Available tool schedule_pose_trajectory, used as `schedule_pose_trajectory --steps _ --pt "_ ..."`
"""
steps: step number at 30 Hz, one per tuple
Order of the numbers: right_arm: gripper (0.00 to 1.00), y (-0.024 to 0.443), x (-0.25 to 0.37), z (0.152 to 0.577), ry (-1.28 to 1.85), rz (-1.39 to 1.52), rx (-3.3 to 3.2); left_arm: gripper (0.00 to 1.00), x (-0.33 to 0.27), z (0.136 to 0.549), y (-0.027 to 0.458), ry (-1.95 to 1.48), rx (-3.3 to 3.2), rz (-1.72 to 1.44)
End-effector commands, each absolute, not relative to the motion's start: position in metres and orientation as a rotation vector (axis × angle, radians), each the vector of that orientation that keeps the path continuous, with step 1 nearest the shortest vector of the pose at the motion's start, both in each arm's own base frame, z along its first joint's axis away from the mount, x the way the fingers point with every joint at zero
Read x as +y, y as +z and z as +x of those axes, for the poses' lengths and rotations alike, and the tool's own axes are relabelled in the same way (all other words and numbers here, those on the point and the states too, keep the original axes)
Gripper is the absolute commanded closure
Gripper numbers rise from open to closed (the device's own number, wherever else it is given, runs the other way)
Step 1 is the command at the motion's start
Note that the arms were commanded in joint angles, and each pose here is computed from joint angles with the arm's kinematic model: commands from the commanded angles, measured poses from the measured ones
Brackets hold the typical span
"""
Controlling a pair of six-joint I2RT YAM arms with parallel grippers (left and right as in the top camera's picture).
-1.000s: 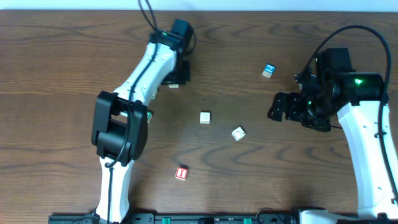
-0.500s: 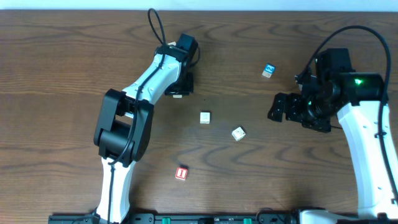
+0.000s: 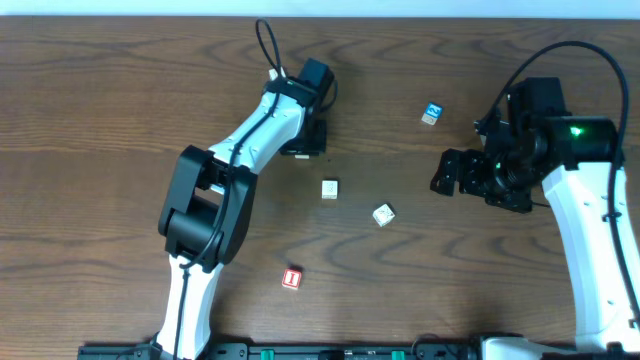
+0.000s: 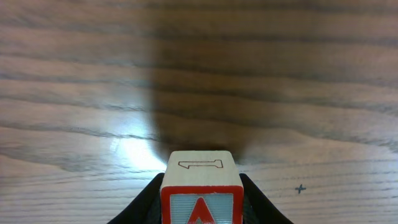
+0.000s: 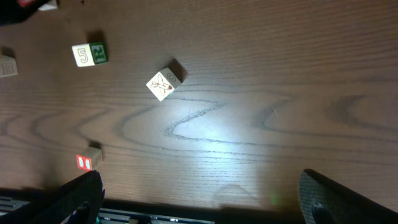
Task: Spell out Ai2
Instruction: 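Carry the A block to the table center and release it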
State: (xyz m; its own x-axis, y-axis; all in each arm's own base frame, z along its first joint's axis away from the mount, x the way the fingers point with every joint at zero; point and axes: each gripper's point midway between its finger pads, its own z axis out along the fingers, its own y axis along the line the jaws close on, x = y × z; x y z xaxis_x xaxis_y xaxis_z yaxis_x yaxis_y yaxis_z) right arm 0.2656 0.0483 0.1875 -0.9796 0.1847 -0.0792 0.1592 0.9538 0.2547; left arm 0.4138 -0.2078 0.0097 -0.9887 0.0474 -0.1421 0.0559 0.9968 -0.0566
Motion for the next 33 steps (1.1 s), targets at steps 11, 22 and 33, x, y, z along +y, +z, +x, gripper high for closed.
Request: schedule_pose_trajectory --steps 11,22,33 --pt "0.01 0.187 0.047 0.262 0.372 0.256 3.011 0.67 -0.214 0.396 -0.009 -0.038 3.016 0.034" --pt "0.01 0.187 0.047 0.262 0.372 0.256 3.011 0.47 -0.211 0.400 0.045 -0.066 2.926 0.025" --pt "0.02 0.186 0.041 0.260 0.321 0.259 3.020 0.42 -0.187 0.361 0.166 -0.117 2.805 0.021"
